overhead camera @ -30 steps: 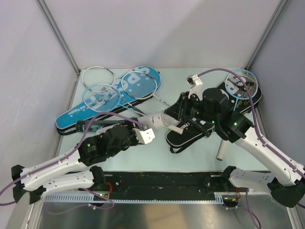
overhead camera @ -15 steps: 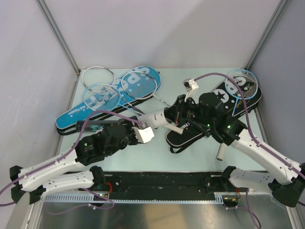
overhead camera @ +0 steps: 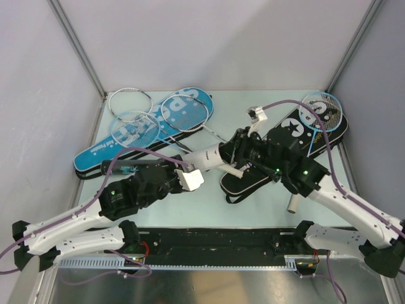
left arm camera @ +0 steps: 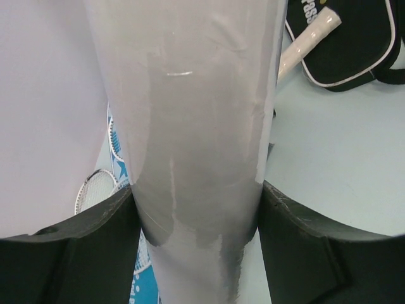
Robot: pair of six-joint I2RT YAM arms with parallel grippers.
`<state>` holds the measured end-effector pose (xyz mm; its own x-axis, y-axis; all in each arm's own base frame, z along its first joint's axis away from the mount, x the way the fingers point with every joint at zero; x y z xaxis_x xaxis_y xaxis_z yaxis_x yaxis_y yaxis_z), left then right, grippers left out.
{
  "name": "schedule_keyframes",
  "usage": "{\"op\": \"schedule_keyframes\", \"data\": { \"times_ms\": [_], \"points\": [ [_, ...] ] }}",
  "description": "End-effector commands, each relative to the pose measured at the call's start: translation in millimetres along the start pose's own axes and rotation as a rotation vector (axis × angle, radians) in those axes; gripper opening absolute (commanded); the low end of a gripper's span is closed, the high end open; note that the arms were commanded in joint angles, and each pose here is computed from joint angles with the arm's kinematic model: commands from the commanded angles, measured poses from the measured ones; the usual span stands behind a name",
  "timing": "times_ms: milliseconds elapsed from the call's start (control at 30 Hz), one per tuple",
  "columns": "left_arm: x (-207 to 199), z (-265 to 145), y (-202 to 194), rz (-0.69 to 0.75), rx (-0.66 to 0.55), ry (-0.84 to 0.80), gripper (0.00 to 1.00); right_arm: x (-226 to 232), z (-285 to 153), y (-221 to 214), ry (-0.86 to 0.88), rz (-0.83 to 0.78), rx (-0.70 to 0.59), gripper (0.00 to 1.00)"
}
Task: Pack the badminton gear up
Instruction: Place the shuttlecock at the shuttle tube, then pick up the lid from the racket bag.
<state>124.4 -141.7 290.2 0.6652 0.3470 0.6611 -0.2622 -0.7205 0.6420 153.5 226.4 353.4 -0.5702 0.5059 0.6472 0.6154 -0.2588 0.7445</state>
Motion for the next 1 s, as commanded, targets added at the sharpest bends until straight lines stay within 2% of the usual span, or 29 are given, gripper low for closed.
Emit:
{"op": "schedule_keyframes", "data": {
  "times_ms": [0,100,233,333,467,667,767,967],
  "points": [
    [11,-6,13,-0.053,-0.124,0.089,0.27,3,-33,13,-0.015,0.001,-0.076,0.45],
    [8,-6,8,-0.050,-0.111,0.092,0.26,-1,-51,14,-0.022,0.003,-0.059,0.54],
    [5,-6,1,-0.033,-0.092,0.103,0.26,-5,-71,10,-0.045,0.033,-0.027,0.57],
    [3,-6,-4,-0.015,-0.073,0.115,0.26,-13,-84,13,-0.140,0.095,-0.078,0.57],
    [4,-10,-8,-0.017,-0.069,0.134,0.26,-43,-94,10,-0.416,0.178,-0.191,0.57],
    [2,-21,-16,-0.043,-0.109,0.150,0.27,-116,-99,-9,-0.866,0.329,-0.259,0.57],
    [-2,-24,-22,-0.060,-0.133,0.146,0.27,-156,-104,-15,-1.022,0.385,-0.271,0.54],
    [-9,-24,-31,-0.067,-0.134,0.138,0.29,-223,-95,-19,-1.068,0.424,-0.166,0.40]
  ]
}}
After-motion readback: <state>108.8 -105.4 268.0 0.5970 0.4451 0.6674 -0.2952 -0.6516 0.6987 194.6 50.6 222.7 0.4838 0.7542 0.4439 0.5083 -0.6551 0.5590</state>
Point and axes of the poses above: each gripper's point midway between its finger pads, its own z axis out along the fingers, its own x axis along the line the jaws close on, y = z × x, the point moved 10 cm from there along -z, back along the fingers, and after that the axes turned 3 degrees about z, right-handed, at the moved point
